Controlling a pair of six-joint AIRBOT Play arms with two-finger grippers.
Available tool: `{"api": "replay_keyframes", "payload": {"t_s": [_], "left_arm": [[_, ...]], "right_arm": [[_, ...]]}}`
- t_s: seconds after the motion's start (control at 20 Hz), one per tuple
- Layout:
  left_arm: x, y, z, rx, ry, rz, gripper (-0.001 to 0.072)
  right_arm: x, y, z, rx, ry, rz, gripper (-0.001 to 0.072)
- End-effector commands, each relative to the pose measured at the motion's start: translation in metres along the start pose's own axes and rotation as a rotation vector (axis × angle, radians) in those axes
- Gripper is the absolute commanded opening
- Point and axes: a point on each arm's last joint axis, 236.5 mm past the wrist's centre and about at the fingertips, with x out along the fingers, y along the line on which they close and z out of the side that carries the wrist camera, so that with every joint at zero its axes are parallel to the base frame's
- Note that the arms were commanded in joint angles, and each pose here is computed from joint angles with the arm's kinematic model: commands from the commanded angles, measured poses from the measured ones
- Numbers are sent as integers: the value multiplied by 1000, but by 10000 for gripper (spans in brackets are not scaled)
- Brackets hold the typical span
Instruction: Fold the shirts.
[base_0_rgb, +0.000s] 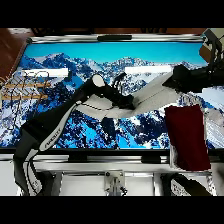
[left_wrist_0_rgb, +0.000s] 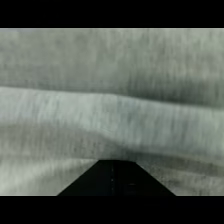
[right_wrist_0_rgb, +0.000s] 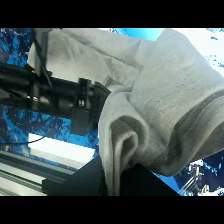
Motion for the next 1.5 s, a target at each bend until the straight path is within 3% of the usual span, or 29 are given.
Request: {"api": "replay_keyframes", "payload": {"t_s": [0.0,0.2,0.45,0.8,1.05,1.1,1.15,1.2,1.45], "left_arm": [[42,-15,2,-64,-48,-46,38],[14,-5,9,-22,-35,-68,35],[-117,17,33,34,-92,-53,35],[-370,58,37,8,-445,178,36],[-470,68,7,-42,-613,267,37],[-477,68,2,-46,-619,274,37],[-480,68,-1,-48,-621,278,37],[-481,68,-4,-49,-616,279,37],[-477,66,-5,-24,-595,280,37]], "right_arm": [[-1,11,-1,-4,3,43,73],[-1,7,9,-10,-42,27,73],[35,39,31,-63,-100,85,73],[180,129,22,-164,-81,235,73],[278,146,-9,-68,-21,270,75],[296,146,-16,-30,-5,278,190],[309,150,-21,28,10,304,502],[316,154,-24,84,27,340,590],[276,113,-4,59,79,306,590]]}}
